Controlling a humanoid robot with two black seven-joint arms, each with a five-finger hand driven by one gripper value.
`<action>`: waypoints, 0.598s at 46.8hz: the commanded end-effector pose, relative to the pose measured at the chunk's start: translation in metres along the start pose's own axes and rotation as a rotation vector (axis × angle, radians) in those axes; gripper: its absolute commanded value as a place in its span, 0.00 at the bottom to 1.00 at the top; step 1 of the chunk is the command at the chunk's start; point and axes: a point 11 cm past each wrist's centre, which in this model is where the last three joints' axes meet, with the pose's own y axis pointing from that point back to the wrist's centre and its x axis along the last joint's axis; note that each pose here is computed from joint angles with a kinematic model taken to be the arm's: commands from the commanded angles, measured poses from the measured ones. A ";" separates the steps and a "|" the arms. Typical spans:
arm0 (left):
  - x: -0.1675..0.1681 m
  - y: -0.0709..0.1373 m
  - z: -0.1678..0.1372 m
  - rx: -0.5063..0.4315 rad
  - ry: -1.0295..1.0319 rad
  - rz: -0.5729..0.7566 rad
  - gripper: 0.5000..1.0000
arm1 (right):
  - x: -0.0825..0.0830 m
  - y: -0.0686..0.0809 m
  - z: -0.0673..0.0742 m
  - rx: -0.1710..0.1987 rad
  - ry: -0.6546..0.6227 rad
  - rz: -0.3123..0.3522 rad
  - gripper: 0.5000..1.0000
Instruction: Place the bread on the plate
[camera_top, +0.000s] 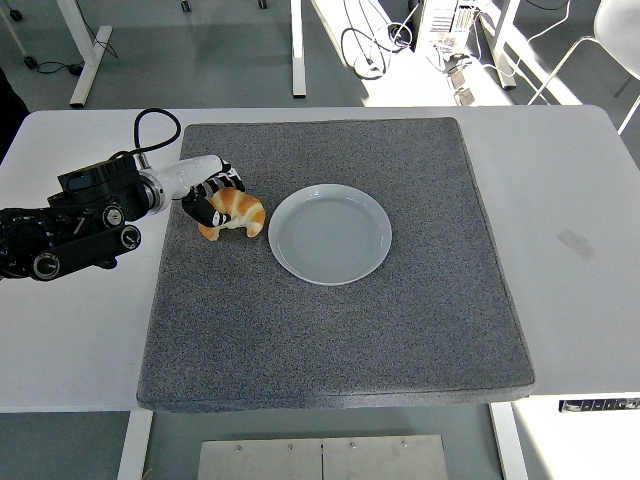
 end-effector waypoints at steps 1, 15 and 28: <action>0.000 0.000 0.000 0.000 0.000 -0.001 0.08 | 0.000 0.000 0.000 0.000 0.000 0.000 1.00; 0.004 0.000 0.002 -0.005 -0.014 0.009 0.02 | 0.000 0.000 0.000 0.000 0.000 0.000 1.00; 0.013 0.002 0.002 -0.005 0.001 0.018 0.03 | 0.000 0.000 0.000 0.000 0.000 0.000 1.00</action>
